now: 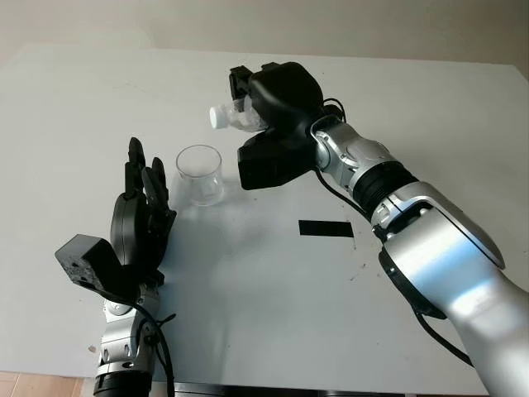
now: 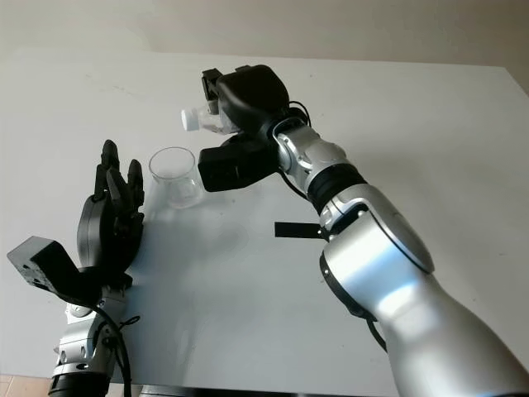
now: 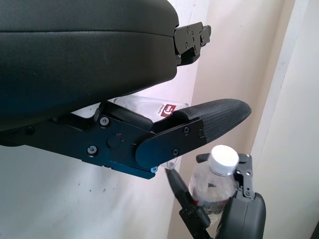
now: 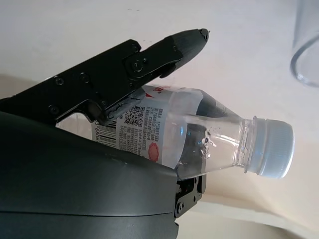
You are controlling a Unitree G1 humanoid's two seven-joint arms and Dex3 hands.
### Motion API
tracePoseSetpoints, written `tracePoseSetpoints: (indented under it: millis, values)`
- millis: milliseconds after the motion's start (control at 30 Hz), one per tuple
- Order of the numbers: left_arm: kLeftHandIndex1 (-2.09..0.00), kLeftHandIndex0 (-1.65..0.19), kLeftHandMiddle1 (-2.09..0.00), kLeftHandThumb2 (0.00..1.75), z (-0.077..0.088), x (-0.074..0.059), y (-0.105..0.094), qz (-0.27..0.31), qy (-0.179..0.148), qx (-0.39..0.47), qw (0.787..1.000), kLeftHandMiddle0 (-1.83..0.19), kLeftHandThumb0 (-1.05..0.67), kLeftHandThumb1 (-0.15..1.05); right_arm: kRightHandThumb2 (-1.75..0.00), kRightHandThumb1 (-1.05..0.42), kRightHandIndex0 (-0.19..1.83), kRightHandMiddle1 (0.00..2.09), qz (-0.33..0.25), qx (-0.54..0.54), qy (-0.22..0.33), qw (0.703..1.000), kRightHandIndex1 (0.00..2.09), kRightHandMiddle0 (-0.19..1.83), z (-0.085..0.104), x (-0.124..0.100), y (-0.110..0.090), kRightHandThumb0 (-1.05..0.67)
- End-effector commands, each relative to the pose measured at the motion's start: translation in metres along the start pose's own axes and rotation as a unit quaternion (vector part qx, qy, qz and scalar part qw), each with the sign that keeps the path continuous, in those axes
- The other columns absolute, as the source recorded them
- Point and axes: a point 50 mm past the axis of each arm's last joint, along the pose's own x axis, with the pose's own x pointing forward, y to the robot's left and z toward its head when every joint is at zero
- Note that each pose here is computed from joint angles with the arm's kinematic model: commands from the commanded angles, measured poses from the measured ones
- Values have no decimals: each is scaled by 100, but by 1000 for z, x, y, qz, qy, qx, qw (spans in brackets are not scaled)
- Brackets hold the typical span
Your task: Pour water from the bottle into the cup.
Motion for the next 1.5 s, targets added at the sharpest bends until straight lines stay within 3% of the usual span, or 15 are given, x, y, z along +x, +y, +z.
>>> tracePoseSetpoints:
  millis: [0, 167, 367, 800, 1000, 1167, 1233, 1333, 1467]
  values:
    - [-6, 17, -6, 77, -5, -3, -1, 4, 7, -1, 1000, 10, -77, 105, -7, -103, 84, 209, -26, -18, -17, 999, 209, 22, 7, 9, -17, -31]
    - [-6, 17, -5, 77, -6, -4, -2, 6, 8, -3, 1000, 10, -77, 105, -9, -105, 88, 209, -26, -61, -32, 997, 209, 19, 13, 9, -14, -33]
    - [-6, 17, -5, 79, -8, -7, -3, 5, 12, -8, 1000, 10, -76, 105, -6, -104, 98, 209, -44, -121, -56, 990, 209, 40, 16, 7, -11, -33]
    - [-6, 17, -6, 79, -7, -8, 0, 9, 14, -2, 1000, 9, -76, 105, -5, -99, 94, 209, -44, -163, -75, 983, 209, 23, 19, 7, -11, -34]
    - [-6, 17, -5, 78, -8, -7, 1, 8, 15, -5, 1000, 10, -77, 105, -7, -101, 96, 209, -57, -82, -45, 994, 209, 31, 15, 7, -12, -32]
    - [-5, 18, -5, 79, -8, -7, 1, 6, 16, -3, 1000, 10, -76, 105, -6, -104, 96, 208, -73, 21, -11, 997, 209, 12, 8, 6, -17, -28]
    - [-5, 18, -5, 79, -8, -7, 1, 5, 17, -3, 1000, 10, -76, 105, -6, -104, 96, 199, -87, 48, 2, 995, 209, 9, 4, 5, -19, -27]
    - [-5, 18, -5, 79, -7, -7, 1, 5, 16, -2, 1000, 10, -77, 105, -22, -105, 108, 206, -100, 90, 27, 991, 209, 27, -5, 3, -20, -23]
    - [-5, 17, -5, 79, -7, -7, 2, 6, 14, -2, 1000, 10, -77, 105, -30, -102, 110, 209, -107, 183, 69, 975, 209, 80, -18, -1, -20, -18]
